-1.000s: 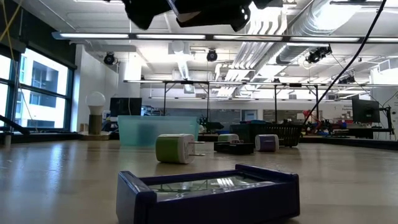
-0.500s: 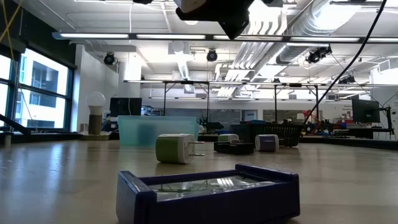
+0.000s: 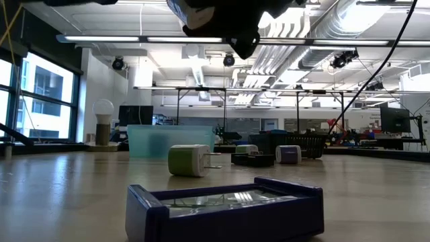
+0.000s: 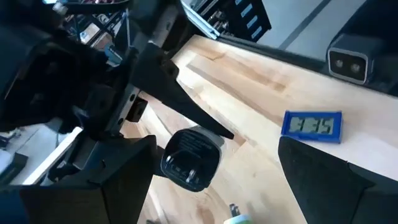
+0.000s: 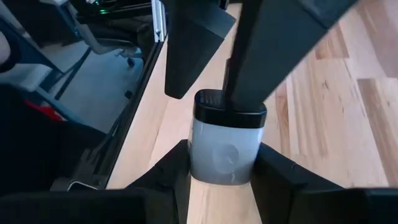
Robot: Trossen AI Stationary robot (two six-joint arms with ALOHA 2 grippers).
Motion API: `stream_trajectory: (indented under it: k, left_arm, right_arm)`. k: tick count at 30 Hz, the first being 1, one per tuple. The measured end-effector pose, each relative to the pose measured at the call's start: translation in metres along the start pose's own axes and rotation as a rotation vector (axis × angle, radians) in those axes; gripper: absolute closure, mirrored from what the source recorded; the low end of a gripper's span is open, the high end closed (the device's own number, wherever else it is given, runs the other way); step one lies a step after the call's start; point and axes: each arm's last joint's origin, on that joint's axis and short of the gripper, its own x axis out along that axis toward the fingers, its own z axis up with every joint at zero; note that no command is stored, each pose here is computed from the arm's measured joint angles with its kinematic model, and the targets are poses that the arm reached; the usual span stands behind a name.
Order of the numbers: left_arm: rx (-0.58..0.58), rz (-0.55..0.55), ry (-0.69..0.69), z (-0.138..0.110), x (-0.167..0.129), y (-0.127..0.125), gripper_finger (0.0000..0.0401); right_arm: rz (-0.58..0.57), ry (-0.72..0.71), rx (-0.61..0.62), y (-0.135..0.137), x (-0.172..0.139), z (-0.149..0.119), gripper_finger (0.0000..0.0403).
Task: Pick & Place Office items
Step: Put the black white charger adapter into the green bin
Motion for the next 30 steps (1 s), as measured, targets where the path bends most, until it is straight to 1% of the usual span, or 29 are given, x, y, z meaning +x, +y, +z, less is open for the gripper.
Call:
stream_trajectory:
  k: [2, 4, 9, 13, 17, 20, 21, 23, 30]
  left_arm:
    - [0.011, 0.004, 0.004, -0.001, 0.000, 0.001, 0.0073]
    - [-0.009, 0.008, 0.006, -0.002, 0.001, 0.003, 0.0073]
    - [-0.152, 0.026, 0.016, -0.005, 0.002, 0.008, 0.0073]
    - [-0.246, 0.037, 0.021, -0.008, 0.002, 0.012, 0.0073]
    - [-0.319, 0.046, 0.020, -0.009, 0.003, 0.014, 0.0073]
    - [-0.346, 0.048, 0.018, -0.009, 0.003, 0.014, 0.0073]
    - [-0.339, 0.049, 0.014, -0.008, 0.003, 0.014, 0.0073]
    - [-0.284, 0.053, 0.007, -0.007, 0.003, 0.015, 0.0073]
    - [-0.027, 0.035, 0.004, -0.006, 0.002, 0.012, 0.0073]
  right_arm:
    - [0.000, 0.004, 0.025, -0.004, 0.000, 0.001, 0.0283]
    - [-0.003, 0.002, 0.035, -0.006, 0.000, 0.002, 0.0283]
    - [0.018, 0.005, 0.039, -0.006, 0.000, 0.002, 0.0283]
    - [0.021, 0.006, 0.039, -0.005, 0.000, 0.002, 0.0283]
    - [0.017, 0.005, 0.040, -0.006, 0.000, 0.002, 0.0283]
    - [0.014, 0.004, 0.041, -0.007, 0.000, 0.002, 0.0283]
    - [0.013, 0.004, 0.042, -0.008, 0.000, 0.003, 0.0283]
    - [0.012, 0.006, 0.043, -0.008, 0.000, 0.002, 0.0283]
    - [0.033, 0.018, 0.043, -0.008, 0.000, 0.002, 0.0283]
